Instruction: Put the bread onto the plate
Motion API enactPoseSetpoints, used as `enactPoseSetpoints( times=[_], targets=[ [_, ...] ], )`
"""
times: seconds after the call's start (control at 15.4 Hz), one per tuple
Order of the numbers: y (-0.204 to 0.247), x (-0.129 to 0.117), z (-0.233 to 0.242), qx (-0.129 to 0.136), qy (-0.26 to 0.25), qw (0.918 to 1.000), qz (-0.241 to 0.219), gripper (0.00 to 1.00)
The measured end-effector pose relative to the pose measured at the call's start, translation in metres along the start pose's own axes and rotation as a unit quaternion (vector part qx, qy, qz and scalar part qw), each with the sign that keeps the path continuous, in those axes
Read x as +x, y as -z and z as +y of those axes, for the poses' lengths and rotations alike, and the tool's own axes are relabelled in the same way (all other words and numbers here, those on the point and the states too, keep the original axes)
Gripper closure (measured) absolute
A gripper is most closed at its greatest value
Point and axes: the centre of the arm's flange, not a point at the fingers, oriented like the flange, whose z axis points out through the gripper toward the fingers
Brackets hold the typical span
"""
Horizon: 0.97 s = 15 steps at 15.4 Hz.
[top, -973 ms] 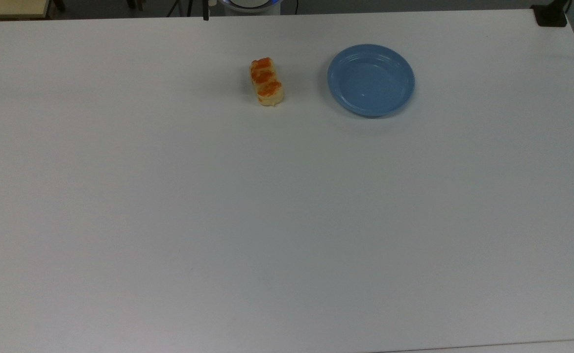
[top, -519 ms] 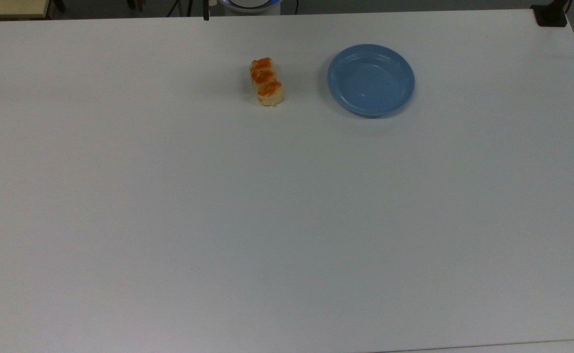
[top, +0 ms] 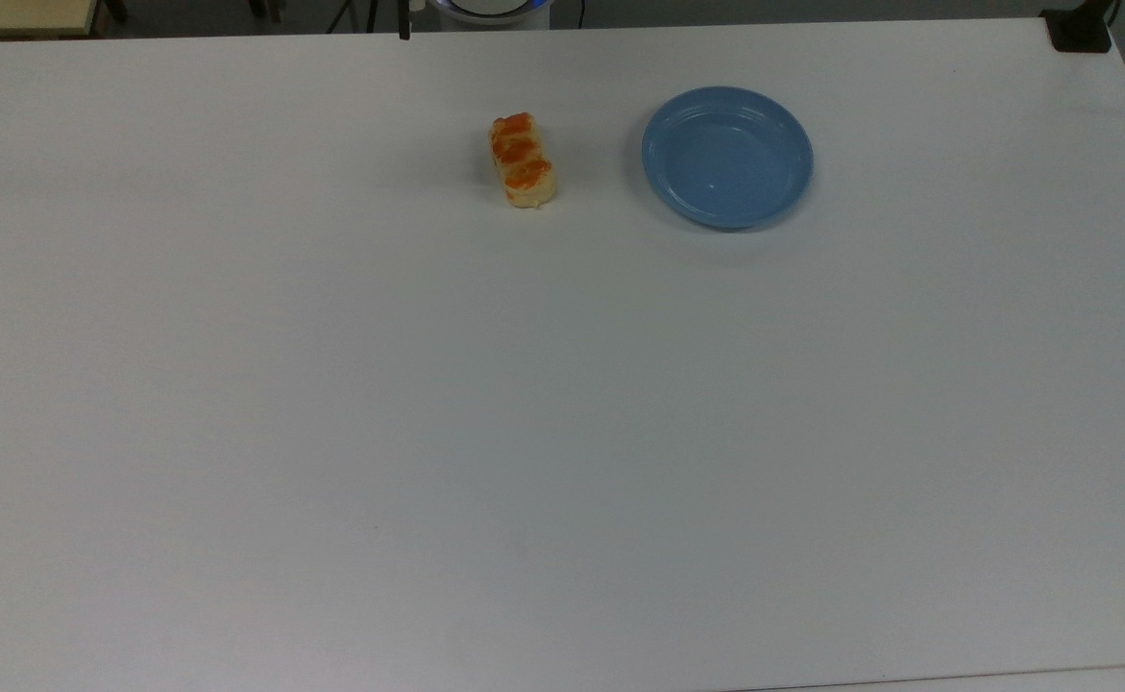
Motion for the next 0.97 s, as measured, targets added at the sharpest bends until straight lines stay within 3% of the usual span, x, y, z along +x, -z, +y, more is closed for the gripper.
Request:
enactPoseSetpoints(
  times=[0.19, 0.32, 0.52, 0.65, 0.97],
  targets=[
    [-0.004, -0.009, -0.003, 0.001, 0.008, 0.9993, -0.035, 0.0],
    [-0.006, -0.014, -0.018, 0.003, 0.047, 0.9973, -0.056, 0.0],
    [-0.013, -0.023, -0.032, 0.01, 0.134, 0.9866, -0.093, 0.0],
    [-0.025, -0.032, -0.039, 0.016, 0.164, 0.9791, -0.119, 0.0],
    [-0.085, -0.076, -0.081, 0.065, 0.195, 0.9694, -0.134, 0.0]
  ],
)
